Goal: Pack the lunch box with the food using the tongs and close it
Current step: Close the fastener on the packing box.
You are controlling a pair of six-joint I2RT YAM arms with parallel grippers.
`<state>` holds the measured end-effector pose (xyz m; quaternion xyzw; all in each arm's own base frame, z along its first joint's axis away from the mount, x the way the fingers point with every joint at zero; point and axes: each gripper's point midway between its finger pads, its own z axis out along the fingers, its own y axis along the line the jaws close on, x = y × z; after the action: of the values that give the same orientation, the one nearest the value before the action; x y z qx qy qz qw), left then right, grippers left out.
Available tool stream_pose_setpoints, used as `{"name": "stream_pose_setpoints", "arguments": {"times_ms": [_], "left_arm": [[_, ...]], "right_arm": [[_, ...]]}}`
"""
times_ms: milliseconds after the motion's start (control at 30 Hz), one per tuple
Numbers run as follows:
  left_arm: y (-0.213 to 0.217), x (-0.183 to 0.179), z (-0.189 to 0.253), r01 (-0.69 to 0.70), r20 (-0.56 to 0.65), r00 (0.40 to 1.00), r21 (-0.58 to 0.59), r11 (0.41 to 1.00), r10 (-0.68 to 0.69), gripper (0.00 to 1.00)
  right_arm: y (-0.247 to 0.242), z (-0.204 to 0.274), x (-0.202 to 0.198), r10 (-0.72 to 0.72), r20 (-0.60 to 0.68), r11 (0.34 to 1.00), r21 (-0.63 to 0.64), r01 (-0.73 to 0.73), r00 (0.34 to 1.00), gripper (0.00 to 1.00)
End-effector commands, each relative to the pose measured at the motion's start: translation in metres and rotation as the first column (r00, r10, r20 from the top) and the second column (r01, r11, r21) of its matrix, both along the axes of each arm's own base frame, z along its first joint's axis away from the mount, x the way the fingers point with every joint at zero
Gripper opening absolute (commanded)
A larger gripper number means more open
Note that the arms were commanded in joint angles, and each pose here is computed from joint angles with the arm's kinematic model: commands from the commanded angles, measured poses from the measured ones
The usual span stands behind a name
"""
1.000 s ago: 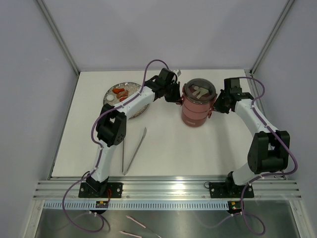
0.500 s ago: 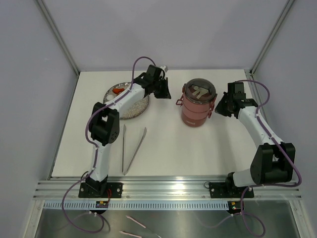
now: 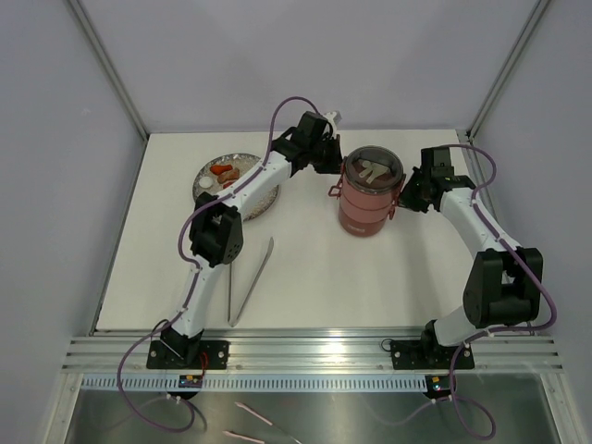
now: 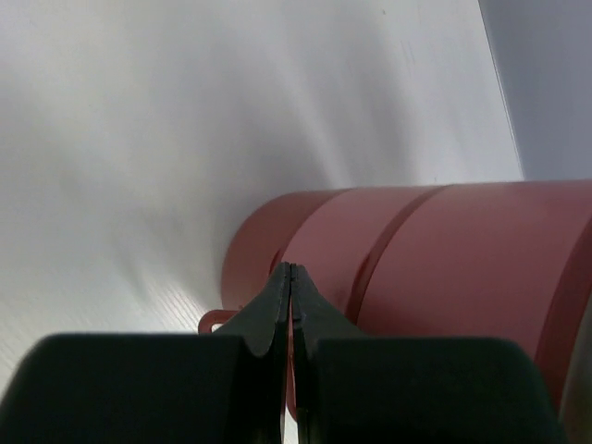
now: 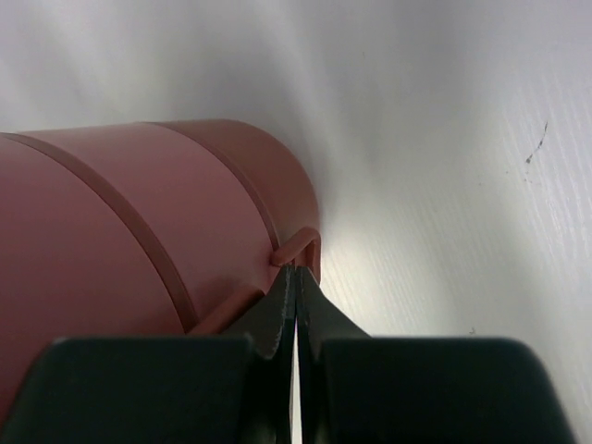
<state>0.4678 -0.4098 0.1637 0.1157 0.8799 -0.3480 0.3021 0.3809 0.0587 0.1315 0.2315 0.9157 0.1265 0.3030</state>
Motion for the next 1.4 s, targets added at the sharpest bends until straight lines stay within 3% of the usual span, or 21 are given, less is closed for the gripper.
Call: {"name": "stream_pose_setpoints", "arguments": {"times_ms": [0, 67, 233, 467, 667, 1067, 1367], "left_arm": [[-0.030, -0.031, 0.005, 0.091, -0.020, 0.996, -0.021, 0.996, -0.091, 0.00], [-0.036, -0.047, 0.004, 0.114, -0.031, 0.993, -0.022, 0.993, -0.114, 0.00], [-0.029, -0.050, 0.003, 0.063, -0.034, 0.997, 0.000, 0.998, -0.063, 0.00], [0.030, -0.025, -0.005, -0.071, -0.040, 0.996, 0.074, 0.995, 0.074, 0.00], [0.077, -0.032, -0.015, -0.148, -0.046, 0.987, 0.128, 0.981, 0.155, 0.00], [0.078, -0.041, -0.025, -0.139, -0.071, 0.986, 0.117, 0.983, 0.148, 0.00], [0.055, -0.038, -0.006, -0.106, -0.085, 0.991, 0.004, 0.994, 0.106, 0.00]], "right_arm": [[0.028, 0.033, 0.024, 0.051, 0.104, 0.996, 0.064, -0.058, 0.993, 0.00], [0.035, 0.041, 0.028, 0.057, 0.122, 0.994, 0.086, -0.067, 0.991, 0.00], [0.038, 0.047, 0.031, 0.052, 0.141, 0.992, 0.104, -0.067, 0.989, 0.00], [0.008, 0.041, 0.018, -0.009, 0.117, 1.000, 0.015, 0.007, 0.993, 0.00], [-0.029, 0.024, 0.008, -0.065, 0.081, 0.998, -0.010, 0.066, 0.995, 0.00], [-0.042, -0.013, 0.007, -0.066, -0.012, 0.997, -0.028, 0.066, 0.998, 0.00], [-0.030, -0.025, 0.013, -0.033, -0.037, 0.999, 0.033, 0.034, 0.999, 0.00]]}}
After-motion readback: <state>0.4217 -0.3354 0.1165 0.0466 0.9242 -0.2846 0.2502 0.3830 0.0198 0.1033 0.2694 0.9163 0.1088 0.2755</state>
